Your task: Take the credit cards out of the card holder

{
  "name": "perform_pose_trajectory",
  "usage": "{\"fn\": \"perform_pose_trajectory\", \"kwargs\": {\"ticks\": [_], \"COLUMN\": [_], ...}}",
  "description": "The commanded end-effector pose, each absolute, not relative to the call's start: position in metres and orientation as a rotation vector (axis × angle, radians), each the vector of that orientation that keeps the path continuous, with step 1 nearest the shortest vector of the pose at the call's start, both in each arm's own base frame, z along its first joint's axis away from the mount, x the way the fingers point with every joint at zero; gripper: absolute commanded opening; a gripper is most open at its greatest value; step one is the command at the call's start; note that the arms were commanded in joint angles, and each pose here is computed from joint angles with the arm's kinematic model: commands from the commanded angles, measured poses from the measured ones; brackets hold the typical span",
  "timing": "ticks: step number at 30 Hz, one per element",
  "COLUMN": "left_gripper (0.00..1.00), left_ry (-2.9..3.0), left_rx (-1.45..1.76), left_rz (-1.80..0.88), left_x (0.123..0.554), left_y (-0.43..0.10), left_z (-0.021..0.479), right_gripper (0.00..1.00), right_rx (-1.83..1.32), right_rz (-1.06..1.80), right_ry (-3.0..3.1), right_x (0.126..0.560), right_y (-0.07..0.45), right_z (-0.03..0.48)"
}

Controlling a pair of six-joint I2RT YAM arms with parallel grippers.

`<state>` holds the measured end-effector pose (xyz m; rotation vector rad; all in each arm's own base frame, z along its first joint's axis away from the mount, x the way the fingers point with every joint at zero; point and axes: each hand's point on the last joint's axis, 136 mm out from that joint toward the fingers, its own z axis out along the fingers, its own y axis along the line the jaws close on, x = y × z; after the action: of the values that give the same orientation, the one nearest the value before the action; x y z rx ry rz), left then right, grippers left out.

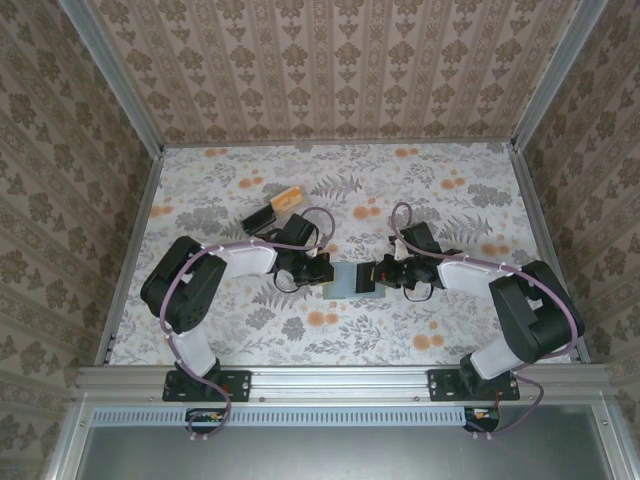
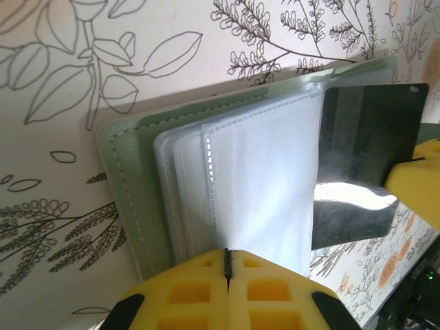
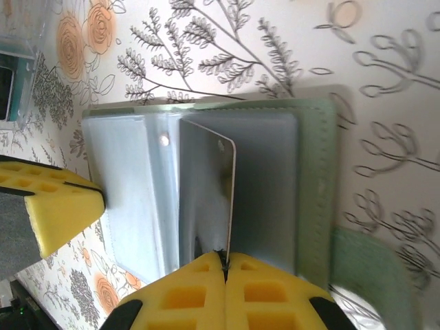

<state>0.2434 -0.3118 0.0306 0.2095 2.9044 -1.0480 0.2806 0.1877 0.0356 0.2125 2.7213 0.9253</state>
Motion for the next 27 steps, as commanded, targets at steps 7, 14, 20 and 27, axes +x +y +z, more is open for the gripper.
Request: {"fn": "perform_pose_trajectory", "kwargs": {"ticks": [7, 14, 20, 27], "left_gripper": [0.43, 0.59, 0.56, 0.50], "left_ry": [2.780, 2.531, 2.372, 2.275], "left_rx": [0.209, 0.144, 0.069, 0.040], "left_rz": [-1.133, -1.384, -1.549, -1.678], "left_x": [0.255, 0.276, 0.287, 0.286], "left_y": [-0.318, -0.337, -0.336, -0.329], "left_z": [0.084, 0.156, 0.195, 0.220], "right_gripper": [0.00, 0.00, 0.00, 0.00], "right_rx": [0.164, 0.099, 0.051, -0.007], "right_rz": [0.903, 1.080, 1.294, 1.486], "right_ry": [2.651, 2.499, 2.349, 2.176], "right_x": [0.275, 0.289, 0.299, 0.308], "right_y": [0.177, 0.198, 0.220, 0.236], "right_z": [0.078, 0.134, 0.183, 0.230]}}
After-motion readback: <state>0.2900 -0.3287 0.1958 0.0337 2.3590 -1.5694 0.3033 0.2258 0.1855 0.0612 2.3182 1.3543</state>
